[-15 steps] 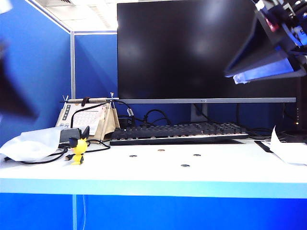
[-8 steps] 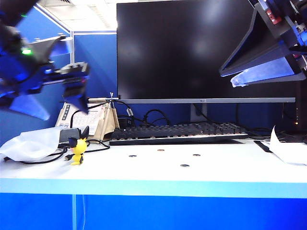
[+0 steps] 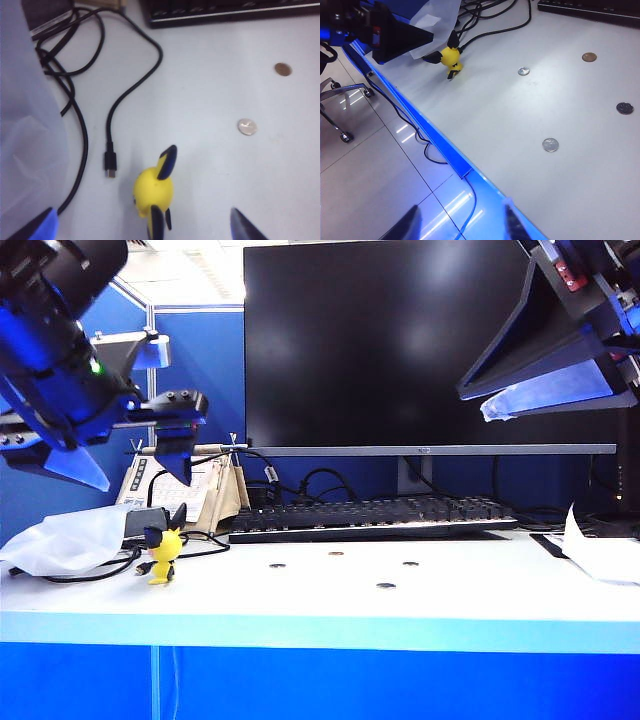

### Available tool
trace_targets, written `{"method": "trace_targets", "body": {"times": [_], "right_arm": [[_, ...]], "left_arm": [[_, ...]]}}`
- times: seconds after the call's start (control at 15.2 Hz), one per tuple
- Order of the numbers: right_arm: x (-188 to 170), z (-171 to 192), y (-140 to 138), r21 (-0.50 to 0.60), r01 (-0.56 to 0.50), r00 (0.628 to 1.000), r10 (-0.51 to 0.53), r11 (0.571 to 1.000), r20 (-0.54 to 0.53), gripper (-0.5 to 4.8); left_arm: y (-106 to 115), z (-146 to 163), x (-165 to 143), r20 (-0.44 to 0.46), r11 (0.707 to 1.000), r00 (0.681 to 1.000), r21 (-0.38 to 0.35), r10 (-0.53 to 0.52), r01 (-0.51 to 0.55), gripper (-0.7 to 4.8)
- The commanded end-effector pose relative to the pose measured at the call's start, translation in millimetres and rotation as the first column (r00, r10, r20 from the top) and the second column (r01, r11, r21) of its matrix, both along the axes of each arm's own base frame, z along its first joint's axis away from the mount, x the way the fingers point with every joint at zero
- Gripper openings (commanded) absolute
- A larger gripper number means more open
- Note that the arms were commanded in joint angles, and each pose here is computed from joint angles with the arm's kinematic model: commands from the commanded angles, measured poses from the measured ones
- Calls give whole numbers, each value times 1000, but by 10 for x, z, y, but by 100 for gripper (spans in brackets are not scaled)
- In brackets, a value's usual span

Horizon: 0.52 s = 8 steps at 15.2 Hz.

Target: Pick up the doll and place it on the similarly colored coin.

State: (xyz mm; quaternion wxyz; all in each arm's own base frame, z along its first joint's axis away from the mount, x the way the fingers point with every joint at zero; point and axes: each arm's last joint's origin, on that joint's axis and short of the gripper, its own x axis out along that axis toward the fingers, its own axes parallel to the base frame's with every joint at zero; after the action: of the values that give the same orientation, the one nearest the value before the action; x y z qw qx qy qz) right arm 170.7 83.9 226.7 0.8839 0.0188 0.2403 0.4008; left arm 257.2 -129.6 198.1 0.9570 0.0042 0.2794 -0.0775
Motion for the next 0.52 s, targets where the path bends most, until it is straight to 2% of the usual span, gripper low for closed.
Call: {"method": "trace_targets", "body": {"times": [0.07, 0.13, 0.33, 0.52], "right_arm": [[2, 15, 4, 7, -3, 1000, 3, 1000, 14, 212], [2, 15, 4, 7, -3, 1000, 3, 1000, 14, 212], [4, 11, 4, 6, -2, 1000, 2, 1000, 12, 212], [4, 9, 4, 6, -2, 1000, 2, 1000, 11, 212]], "left_arm": [[12, -49, -41, 174, 996, 985, -89, 8, 8, 479], [54, -166, -120, 231, 995, 973, -102, 6, 19, 479], [63, -423, -150, 198, 998, 979, -34, -50, 57, 479], [16, -569, -80, 207, 995, 976, -58, -69, 82, 479]]}}
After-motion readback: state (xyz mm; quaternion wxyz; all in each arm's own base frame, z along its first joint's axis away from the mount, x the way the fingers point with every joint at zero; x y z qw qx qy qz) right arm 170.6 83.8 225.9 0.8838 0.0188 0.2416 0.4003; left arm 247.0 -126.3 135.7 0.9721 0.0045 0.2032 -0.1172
